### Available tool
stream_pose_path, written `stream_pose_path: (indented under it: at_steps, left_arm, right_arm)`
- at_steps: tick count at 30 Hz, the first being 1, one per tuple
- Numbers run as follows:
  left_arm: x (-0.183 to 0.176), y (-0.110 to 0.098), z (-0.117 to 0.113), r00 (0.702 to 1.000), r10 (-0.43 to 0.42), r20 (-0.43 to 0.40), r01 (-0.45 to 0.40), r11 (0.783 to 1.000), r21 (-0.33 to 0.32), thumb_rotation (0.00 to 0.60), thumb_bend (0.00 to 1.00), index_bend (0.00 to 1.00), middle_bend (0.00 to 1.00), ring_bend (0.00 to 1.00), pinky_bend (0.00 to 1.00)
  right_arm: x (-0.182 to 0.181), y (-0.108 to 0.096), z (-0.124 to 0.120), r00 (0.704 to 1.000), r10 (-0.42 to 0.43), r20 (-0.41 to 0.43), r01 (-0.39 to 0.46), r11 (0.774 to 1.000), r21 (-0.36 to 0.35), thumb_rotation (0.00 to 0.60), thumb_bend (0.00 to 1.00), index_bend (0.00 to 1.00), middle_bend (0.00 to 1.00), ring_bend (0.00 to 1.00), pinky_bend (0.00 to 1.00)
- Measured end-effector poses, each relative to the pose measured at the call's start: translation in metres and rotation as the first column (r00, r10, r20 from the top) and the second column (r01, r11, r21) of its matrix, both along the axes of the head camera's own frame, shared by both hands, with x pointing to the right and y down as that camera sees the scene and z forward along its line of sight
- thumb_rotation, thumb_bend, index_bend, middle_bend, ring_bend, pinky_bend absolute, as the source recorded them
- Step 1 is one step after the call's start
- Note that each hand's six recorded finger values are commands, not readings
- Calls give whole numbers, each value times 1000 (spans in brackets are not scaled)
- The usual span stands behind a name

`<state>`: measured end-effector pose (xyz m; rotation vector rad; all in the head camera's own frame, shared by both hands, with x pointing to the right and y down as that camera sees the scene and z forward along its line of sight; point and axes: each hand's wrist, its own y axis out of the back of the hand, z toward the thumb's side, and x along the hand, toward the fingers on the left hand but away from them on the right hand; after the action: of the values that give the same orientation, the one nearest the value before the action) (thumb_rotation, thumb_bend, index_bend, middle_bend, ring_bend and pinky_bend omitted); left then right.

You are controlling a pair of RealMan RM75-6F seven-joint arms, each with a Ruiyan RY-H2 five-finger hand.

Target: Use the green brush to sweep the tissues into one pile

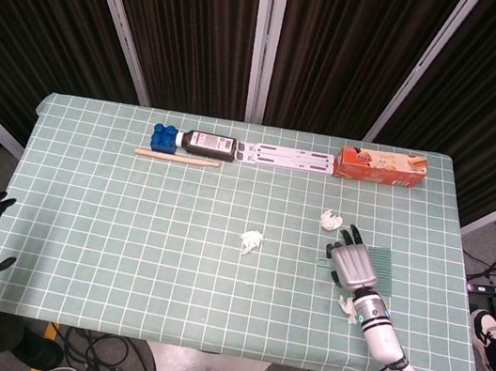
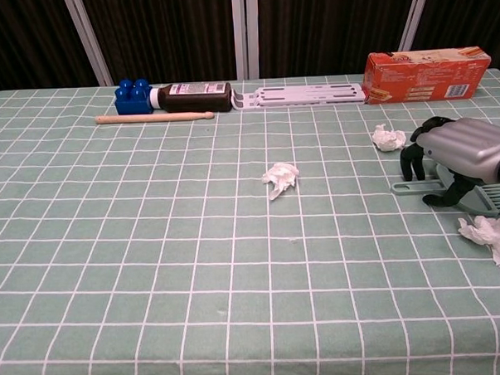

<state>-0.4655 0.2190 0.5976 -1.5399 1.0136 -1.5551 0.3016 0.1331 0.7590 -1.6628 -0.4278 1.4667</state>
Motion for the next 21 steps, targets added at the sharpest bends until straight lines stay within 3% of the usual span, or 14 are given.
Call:
stream_pose_path:
  at_steps: [10, 16, 21]
  left_arm:
    - [-1, 1, 0, 1000, -5, -5, 5, 1000, 2, 600, 0, 122, 78, 45, 53]
    - [0, 0, -1, 1000, 0, -4, 1, 1000, 5, 600, 0, 122, 78, 45, 53]
    - [2, -2, -3, 1000, 10, -3, -10, 1000, 13, 600, 0, 122, 77, 45, 53]
  right_arm:
    - [1, -2, -1, 1000, -8, -12, 9, 1000, 24, 600, 318, 600, 580, 242, 91]
    - [17, -14, -28, 998, 49, 29, -52, 994, 100, 600, 327, 617, 597, 253, 100]
    - [47, -20, -67, 986, 141, 90, -153, 977, 148, 600, 327, 617, 597, 255, 100]
